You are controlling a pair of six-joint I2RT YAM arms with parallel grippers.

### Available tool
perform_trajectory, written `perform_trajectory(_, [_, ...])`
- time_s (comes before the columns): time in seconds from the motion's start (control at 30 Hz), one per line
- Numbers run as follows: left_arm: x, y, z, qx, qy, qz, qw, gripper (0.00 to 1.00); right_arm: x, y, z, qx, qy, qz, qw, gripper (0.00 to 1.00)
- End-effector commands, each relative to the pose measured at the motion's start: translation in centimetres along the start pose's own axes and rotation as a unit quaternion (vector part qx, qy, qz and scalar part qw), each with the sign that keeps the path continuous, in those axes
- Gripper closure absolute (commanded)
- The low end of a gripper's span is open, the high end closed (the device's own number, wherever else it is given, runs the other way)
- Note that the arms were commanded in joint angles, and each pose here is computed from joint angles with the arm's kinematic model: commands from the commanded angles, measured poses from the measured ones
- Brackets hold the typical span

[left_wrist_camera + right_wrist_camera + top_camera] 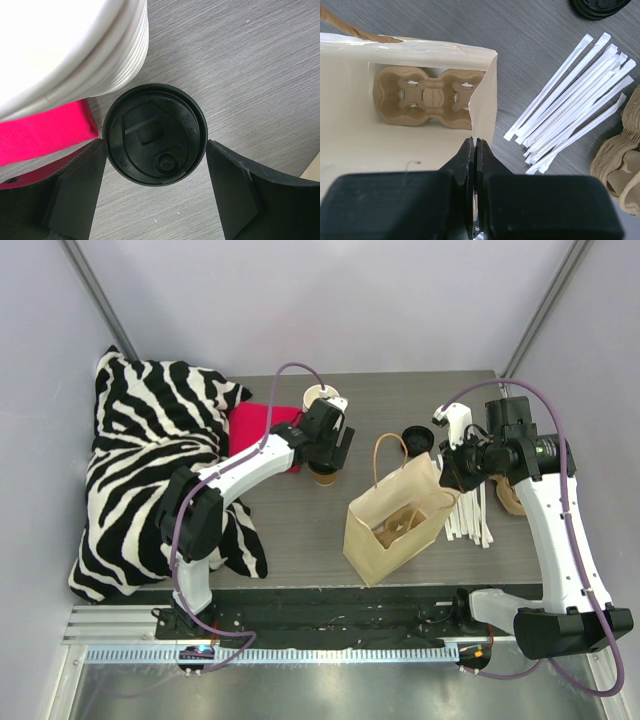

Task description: Pack the takeout coffee

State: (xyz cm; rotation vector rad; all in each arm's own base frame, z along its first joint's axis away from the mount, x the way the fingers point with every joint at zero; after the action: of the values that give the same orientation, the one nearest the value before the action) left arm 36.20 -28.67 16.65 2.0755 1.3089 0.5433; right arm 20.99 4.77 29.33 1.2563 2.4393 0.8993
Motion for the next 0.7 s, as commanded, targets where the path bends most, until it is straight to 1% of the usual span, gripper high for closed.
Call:
perform_trajectory(0.0, [0.0, 1.0, -0.1, -0.022, 0.006, -0.005, 1.0, 0.16, 0.0, 0.9, -0.5, -0.016, 0.001, -0.012, 1.0, 0.99])
perform_trajectory(0.17, [-0.1, 0.4, 0.3, -0.012, 0.003, -0.004, 1.0, 0.14, -0.1, 0.9, -0.4, -0.014, 0.003, -0.011, 1.0, 0.99])
perform_trajectory(0.2, [-0.2, 0.3, 0.3, -0.01, 0.0, -0.003, 1.0, 0.13, 0.0, 0.9, -0.4, -0.015, 0.003, -0.012, 1.0, 0.99])
perform_trajectory(0.37, [-0.3, -0.1, 0.6, -0.005, -0.005, -0.002, 1.0, 0.12, -0.1, 0.9, -0.3, -0.014, 0.004, -0.012, 1.0, 0.99])
perform_trajectory(0.67, [-0.2, -0.3, 1.2, 0.0, 0.002, 0.0, 1.0, 0.18, -0.1, 0.9, -0.2, -0.014, 0.007, -0.011, 1.0, 0.99])
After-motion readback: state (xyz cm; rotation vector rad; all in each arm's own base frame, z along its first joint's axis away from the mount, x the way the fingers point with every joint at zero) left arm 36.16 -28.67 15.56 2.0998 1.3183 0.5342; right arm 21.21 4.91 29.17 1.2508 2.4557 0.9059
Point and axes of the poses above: each gripper's point midway between its finger pads, its own z axis out along the fingers, its own x axis along the line the jaws close on, y = z × x, the point moved 5 cm from there along -z, back along the fingers, and after that the axes turned 2 degrees about z, right-handed, at the moved point
